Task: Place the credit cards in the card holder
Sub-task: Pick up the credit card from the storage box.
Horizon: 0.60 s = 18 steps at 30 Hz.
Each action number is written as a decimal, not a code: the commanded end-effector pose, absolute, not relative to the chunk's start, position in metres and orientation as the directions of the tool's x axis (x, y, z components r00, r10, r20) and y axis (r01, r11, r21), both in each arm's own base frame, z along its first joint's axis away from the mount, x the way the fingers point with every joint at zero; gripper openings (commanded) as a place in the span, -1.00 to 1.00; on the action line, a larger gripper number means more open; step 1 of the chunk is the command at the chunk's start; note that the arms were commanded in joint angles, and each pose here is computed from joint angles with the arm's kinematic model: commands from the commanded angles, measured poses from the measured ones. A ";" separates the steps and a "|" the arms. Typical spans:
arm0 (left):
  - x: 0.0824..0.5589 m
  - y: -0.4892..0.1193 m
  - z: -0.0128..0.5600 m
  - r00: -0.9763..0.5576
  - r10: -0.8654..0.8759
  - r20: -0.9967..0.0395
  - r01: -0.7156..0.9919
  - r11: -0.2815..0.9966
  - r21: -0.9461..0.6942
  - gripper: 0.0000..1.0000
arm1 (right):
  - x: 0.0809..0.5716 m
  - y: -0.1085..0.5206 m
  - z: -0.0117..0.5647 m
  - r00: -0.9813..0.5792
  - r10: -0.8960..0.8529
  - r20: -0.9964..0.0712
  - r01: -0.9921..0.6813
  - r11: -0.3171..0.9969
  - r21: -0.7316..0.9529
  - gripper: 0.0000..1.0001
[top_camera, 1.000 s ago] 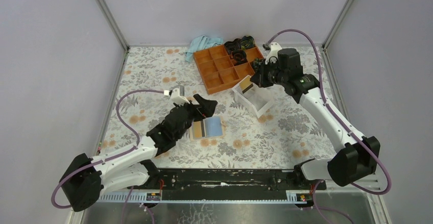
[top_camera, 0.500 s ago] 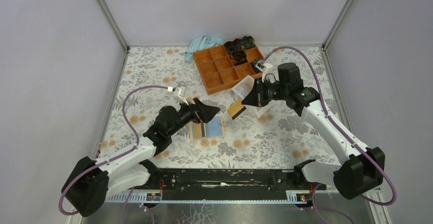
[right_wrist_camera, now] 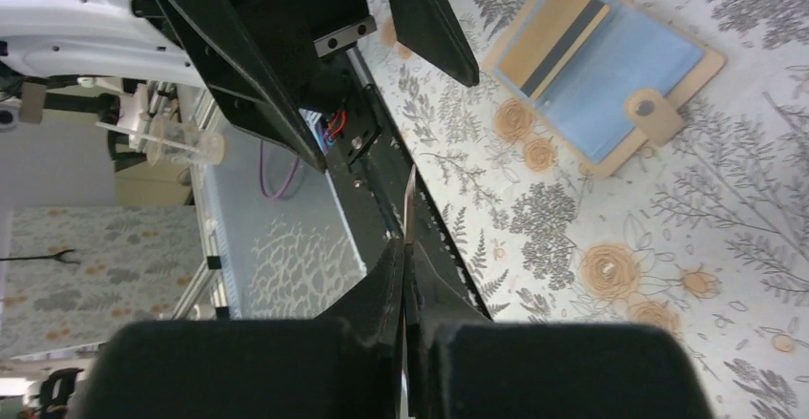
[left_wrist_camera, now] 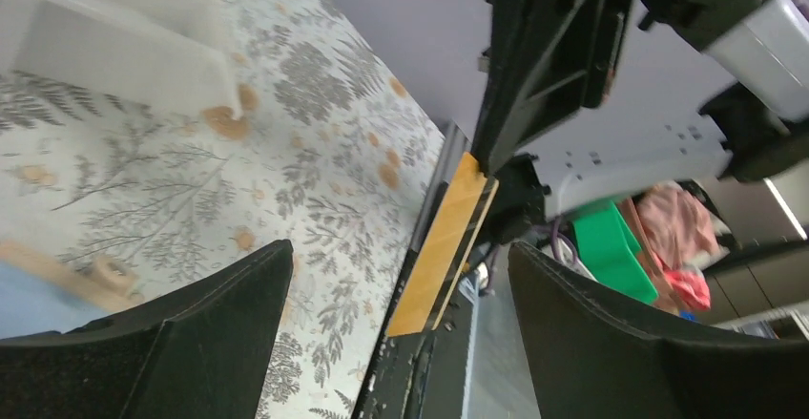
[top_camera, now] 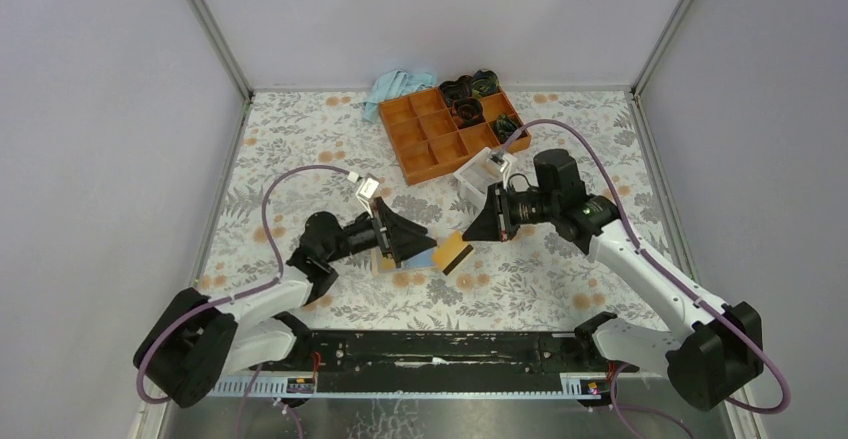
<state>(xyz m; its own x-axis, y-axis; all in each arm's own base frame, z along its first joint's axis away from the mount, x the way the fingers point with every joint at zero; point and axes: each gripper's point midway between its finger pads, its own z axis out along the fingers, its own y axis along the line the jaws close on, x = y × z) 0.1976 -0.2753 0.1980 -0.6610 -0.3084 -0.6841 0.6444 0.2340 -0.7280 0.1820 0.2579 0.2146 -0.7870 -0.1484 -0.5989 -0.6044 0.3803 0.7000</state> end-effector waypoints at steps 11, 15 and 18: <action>0.147 -0.280 0.216 -0.670 -0.223 -0.708 0.736 -0.070 -0.674 0.63 | 0.154 0.269 0.220 -0.800 -0.191 -0.568 -0.599 0.229 0.767 -1.00; 0.145 -0.285 0.210 -0.669 -0.187 -0.720 0.739 -0.065 -0.670 0.54 | 0.155 0.272 0.216 -0.805 -0.196 -0.560 -0.593 0.229 0.772 -1.00; 0.142 -0.291 0.205 -0.670 -0.150 -0.727 0.740 -0.060 -0.669 0.43 | 0.157 0.274 0.214 -0.806 -0.201 -0.557 -0.591 0.222 0.775 -1.00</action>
